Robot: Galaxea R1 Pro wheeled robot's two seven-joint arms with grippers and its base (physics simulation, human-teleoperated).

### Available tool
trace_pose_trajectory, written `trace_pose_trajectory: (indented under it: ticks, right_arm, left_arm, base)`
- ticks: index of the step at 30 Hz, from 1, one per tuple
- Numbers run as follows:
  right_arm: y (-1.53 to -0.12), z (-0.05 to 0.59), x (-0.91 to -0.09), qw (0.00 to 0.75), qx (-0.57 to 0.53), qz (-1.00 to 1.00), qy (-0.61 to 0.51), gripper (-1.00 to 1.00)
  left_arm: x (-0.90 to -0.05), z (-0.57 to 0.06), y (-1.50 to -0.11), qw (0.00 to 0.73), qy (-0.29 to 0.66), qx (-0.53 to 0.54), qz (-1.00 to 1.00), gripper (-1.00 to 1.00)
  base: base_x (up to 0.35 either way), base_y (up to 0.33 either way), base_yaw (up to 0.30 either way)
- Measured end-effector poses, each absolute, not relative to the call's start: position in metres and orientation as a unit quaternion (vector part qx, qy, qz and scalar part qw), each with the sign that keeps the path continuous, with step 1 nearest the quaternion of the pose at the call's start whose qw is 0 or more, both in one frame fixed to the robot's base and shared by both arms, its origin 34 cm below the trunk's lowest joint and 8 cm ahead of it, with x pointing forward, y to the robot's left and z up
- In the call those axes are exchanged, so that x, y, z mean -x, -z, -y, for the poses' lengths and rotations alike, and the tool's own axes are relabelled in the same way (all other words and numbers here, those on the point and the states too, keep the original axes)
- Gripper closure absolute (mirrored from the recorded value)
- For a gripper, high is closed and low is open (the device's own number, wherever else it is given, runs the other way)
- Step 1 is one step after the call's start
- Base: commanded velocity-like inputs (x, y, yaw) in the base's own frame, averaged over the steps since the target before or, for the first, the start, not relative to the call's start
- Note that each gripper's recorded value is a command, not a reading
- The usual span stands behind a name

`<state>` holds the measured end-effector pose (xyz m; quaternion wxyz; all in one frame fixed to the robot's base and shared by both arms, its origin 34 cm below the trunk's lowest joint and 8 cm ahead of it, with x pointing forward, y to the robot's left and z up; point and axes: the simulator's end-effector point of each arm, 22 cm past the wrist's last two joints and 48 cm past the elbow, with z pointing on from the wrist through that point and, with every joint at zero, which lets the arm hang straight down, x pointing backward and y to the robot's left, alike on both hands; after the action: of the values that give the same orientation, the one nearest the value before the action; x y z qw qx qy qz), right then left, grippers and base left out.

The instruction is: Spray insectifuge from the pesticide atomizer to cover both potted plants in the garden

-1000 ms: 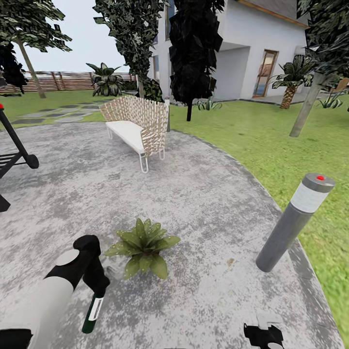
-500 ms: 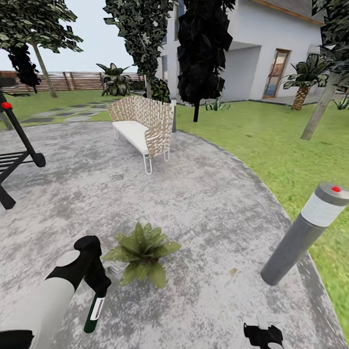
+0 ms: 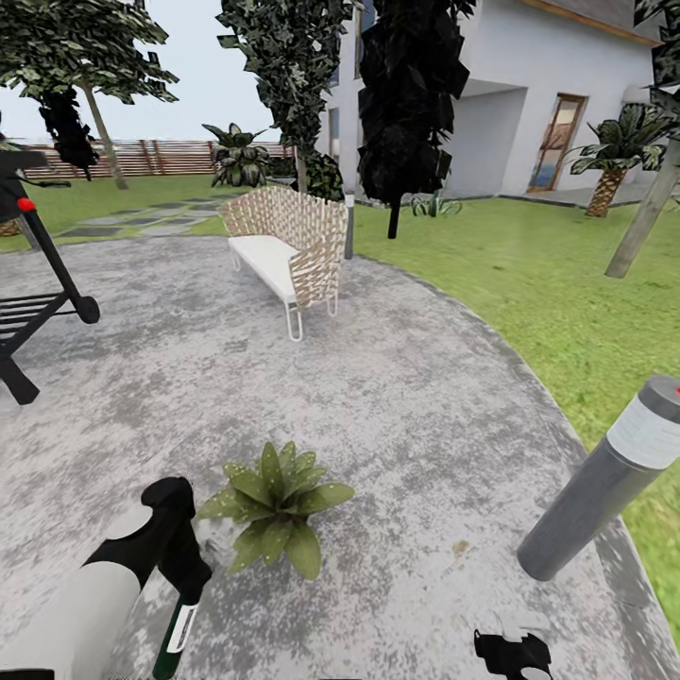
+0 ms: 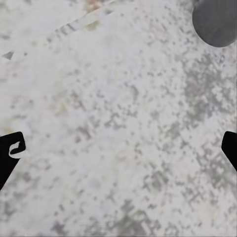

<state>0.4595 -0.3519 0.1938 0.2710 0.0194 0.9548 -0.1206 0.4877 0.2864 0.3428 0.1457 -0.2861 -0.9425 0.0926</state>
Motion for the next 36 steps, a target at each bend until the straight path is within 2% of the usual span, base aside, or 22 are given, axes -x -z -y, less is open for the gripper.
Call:
trace_pose_trajectory:
  ticks: [8, 17, 22, 27, 36]
  right_arm:
    - [-0.194, 0.351, -0.459, 0.271, -0.019, -0.955, 0.120, -1.00]
    - [-0.193, 0.351, -0.459, 0.270, -0.019, -0.955, 0.120, -1.00]
    - [-0.193, 0.351, -0.459, 0.270, -0.019, -0.955, 0.120, -1.00]
    - [-0.193, 0.351, -0.459, 0.270, -0.019, -0.955, 0.120, -1.00]
    - [-0.193, 0.351, -0.459, 0.270, -0.019, -0.955, 0.120, -1.00]
  left_arm:
    - [-0.488, -0.293, -0.333, 0.138, -0.061, 0.295, 0.944, 1.00]
    - [-0.513, -0.275, -0.344, 0.084, -0.086, 0.288, 0.950, 1.00]
    - [-0.515, -0.296, -0.348, 0.078, -0.088, 0.267, 0.957, 1.00]
    - [-0.521, -0.275, -0.368, 0.082, -0.138, 0.269, 0.950, 1.00]
    - [-0.597, -0.308, -0.422, 0.055, -0.029, 0.306, 0.950, 1.00]
  base:
    - [0.000, 0.000, 0.007]
    - [0.000, 0.000, 0.000]
    - [0.000, 0.000, 0.000]
    - [0.000, 0.000, 0.000]
    - [0.000, 0.000, 0.000]
